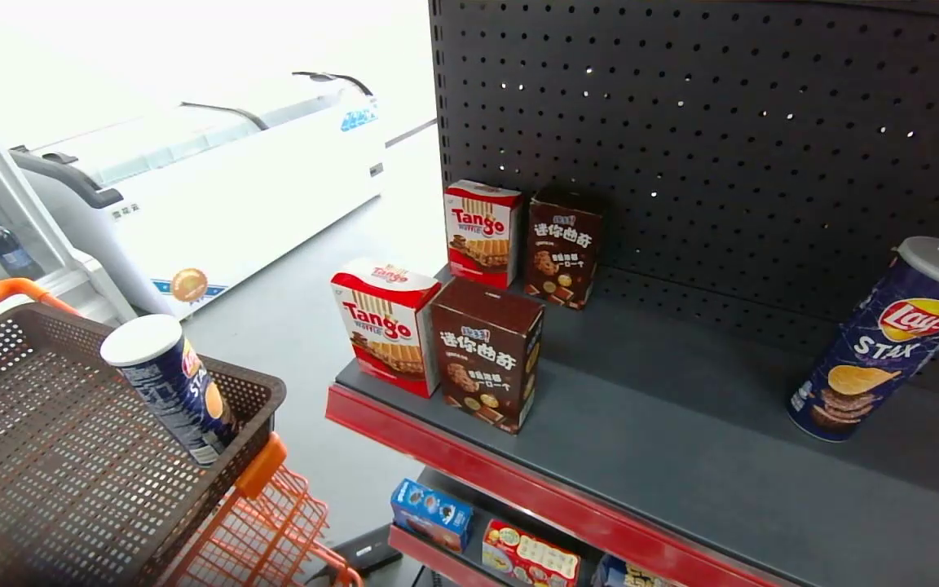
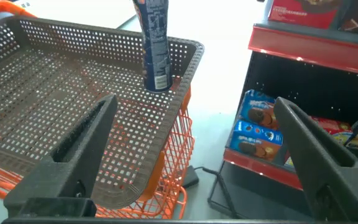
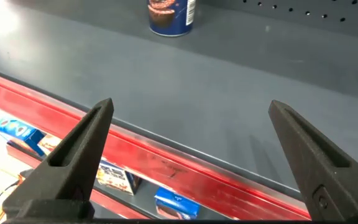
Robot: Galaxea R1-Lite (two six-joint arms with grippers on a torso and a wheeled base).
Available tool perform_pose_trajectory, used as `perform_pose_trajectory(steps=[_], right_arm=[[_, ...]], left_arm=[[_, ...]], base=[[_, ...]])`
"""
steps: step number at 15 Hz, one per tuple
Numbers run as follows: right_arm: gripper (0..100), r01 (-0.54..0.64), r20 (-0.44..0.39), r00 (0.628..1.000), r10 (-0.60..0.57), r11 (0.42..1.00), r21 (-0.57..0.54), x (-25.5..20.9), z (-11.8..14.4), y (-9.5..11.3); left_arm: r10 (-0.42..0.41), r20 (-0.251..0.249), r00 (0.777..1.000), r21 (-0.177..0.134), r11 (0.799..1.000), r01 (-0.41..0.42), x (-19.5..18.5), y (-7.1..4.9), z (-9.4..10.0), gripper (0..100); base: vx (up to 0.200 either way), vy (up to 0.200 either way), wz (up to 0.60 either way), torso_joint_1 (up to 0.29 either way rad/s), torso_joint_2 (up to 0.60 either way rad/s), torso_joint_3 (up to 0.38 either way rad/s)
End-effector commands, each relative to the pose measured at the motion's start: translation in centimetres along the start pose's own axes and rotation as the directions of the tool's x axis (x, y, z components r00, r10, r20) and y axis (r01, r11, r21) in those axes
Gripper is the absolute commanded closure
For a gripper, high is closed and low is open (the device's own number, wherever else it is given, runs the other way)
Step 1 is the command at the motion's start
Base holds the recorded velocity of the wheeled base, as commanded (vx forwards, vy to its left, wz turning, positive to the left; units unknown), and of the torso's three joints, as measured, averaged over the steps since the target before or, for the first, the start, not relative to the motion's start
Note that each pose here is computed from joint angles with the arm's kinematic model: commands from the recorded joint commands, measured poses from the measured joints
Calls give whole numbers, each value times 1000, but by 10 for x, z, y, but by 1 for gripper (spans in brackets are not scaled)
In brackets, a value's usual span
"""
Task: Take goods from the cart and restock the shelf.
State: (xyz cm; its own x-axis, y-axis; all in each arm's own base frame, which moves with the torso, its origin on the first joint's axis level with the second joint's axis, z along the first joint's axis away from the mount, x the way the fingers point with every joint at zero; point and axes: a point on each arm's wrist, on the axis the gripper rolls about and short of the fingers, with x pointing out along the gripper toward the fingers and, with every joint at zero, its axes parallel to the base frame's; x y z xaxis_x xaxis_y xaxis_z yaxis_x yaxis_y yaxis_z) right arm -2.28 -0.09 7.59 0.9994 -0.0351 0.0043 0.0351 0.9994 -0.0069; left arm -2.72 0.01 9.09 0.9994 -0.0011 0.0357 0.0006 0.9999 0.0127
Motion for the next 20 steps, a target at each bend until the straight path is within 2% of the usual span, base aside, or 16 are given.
perform_pose_trajectory(steps=[1,2,3,4,5,6,7,8,9,11,14,17,19,20], right_arm=[[0,0,0,1000,0,1000,-1,0,0,0],[0,0,0,1000,0,1000,-1,0,0,0],[0,0,0,1000,0,1000,-1,0,0,0],[0,0,0,1000,0,1000,1,0,0,0],[0,0,0,1000,0,1000,-1,0,0,0],[0,0,0,1000,0,1000,1,0,0,0],[0,0,0,1000,0,1000,-1,0,0,0],[0,0,0,1000,0,1000,-1,0,0,0],[0,0,0,1000,0,1000,-1,0,0,0],[0,0,0,1000,0,1000,-1,0,0,0],[0,0,0,1000,0,1000,-1,0,0,0],[0,0,0,1000,0,1000,-1,0,0,0],[0,0,0,1000,0,1000,-1,0,0,0],[0,0,0,1000,0,1000,-1,0,0,0]], left_arm=[[24,-96,995,10,1000,-24,7,1,42,0],[68,-149,986,19,998,-66,17,2,59,0],[119,-233,965,40,993,-113,34,4,64,0],[130,-254,958,45,991,-122,40,4,65,0],[158,-331,930,51,987,-149,60,5,67,0],[166,-340,926,52,986,-158,63,5,68,0],[244,-410,879,48,968,-246,88,12,69,0],[216,-465,859,37,974,-225,106,13,64,0],[200,-485,851,31,977,-212,114,14,62,0],[176,-491,853,29,982,-185,153,17,55,0],[234,-435,870,51,970,-236,201,25,37,0],[229,-399,888,41,972,-233,236,28,20,0],[236,-403,884,43,970,-239,253,31,7,0],[248,-374,894,34,967,-253,264,35,1,0]], base=[[0,0,0,0,0,0],[0,0,0,0,0,0],[0,0,0,0,0,0],[0,0,0,0,0,0],[0,0,0,0,0,0],[0,0,0,0,0,0],[0,0,0,0,0,0],[0,0,0,0,0,0],[0,0,0,0,0,0],[0,0,0,0,0,0],[0,0,0,0,0,0],[0,0,0,0,0,0],[0,0,0,0,0,0],[0,0,0,0,0,0]])
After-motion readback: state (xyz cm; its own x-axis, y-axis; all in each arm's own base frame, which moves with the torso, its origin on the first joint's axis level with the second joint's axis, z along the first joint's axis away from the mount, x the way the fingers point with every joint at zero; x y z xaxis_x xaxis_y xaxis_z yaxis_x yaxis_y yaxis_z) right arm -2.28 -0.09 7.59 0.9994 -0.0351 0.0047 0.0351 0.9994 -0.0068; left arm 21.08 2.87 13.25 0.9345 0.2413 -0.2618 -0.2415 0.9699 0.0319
